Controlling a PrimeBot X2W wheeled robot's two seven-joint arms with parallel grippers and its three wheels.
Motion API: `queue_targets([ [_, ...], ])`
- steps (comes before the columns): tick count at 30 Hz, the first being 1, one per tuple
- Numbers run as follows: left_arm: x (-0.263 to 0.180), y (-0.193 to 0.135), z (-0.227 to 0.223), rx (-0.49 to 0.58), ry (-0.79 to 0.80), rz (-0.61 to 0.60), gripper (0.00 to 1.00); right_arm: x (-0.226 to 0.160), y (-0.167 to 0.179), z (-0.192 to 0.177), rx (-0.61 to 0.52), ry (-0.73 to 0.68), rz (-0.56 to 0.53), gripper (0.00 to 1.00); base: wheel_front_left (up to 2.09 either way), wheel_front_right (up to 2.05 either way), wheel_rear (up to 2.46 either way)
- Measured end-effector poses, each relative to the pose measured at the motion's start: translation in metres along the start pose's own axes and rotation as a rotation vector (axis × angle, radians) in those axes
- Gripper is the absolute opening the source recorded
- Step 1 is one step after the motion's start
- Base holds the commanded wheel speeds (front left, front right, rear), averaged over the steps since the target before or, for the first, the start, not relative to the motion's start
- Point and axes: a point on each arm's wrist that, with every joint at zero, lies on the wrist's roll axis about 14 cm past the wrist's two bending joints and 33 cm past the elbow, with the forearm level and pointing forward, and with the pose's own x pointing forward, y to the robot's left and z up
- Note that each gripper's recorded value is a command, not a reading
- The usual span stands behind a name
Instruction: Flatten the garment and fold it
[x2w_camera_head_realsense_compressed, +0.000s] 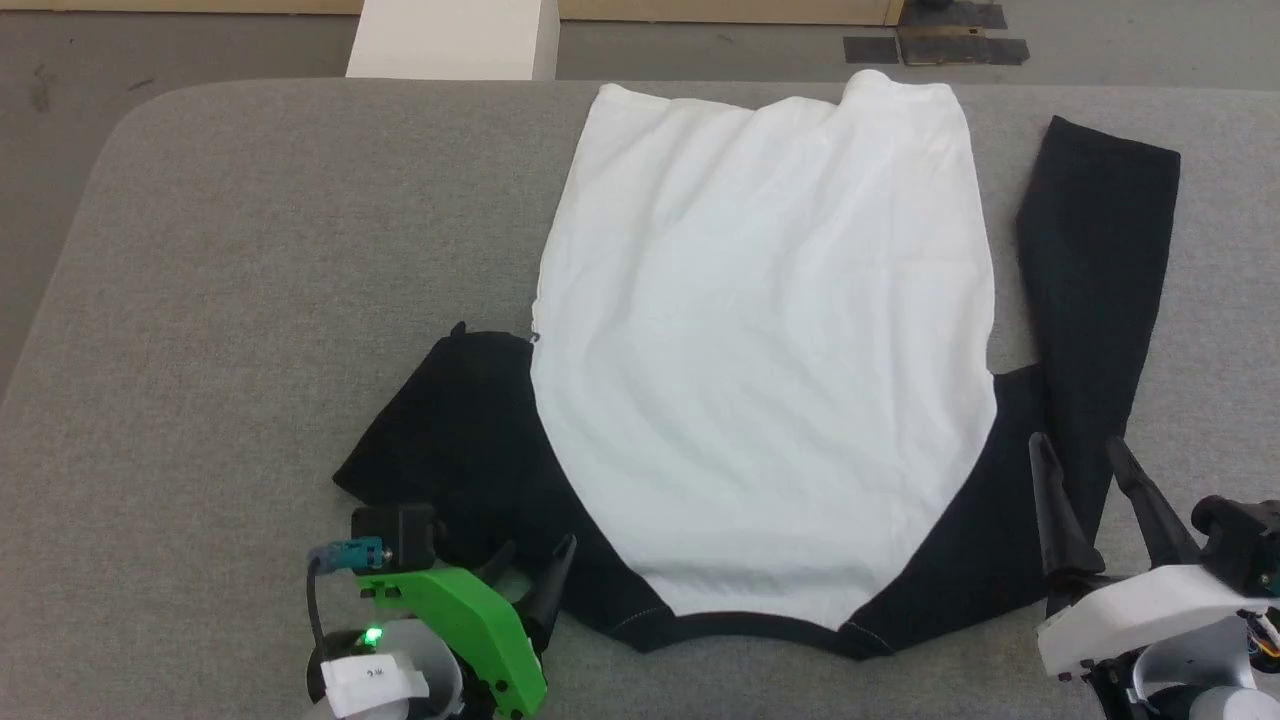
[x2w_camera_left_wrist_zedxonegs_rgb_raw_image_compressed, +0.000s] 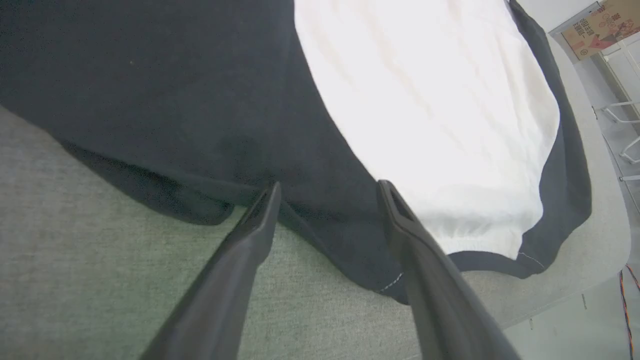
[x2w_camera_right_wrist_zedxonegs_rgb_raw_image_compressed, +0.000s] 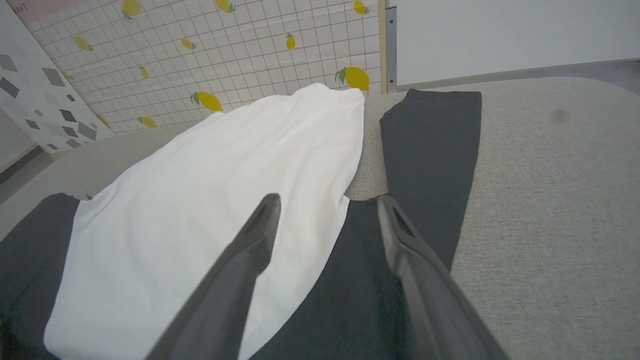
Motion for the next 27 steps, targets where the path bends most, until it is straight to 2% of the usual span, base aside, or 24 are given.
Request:
queue_targets([
  [8, 0.001, 0.02, -0.015, 0.015, 0.071, 0.071, 1.0, 0.001, 0.004, -0.003, 0.002, 0.016, 0.01, 1.0, 0.0, 0.0, 0.0],
  [14, -0.002, 0.005, -0.03, -0.025, 0.156, 0.017, 1.0, 0.0, 0.001, -0.002, 0.009, 0.014, 0.004, 1.0, 0.0, 0.0, 0.0],
  [21, -0.001, 0.004, -0.034, -0.053, 0.167, 0.008, 1.0, 0.001, -0.001, -0.005, 0.011, 0.022, -0.002, 1.0, 0.0, 0.0, 0.0],
  [27, 0.008, 0.016, -0.035, -0.023, 0.172, 0.066, 1.0, 0.004, 0.001, -0.005, 0.013, 0.023, 0.003, 1.0, 0.0, 0.0, 0.0],
])
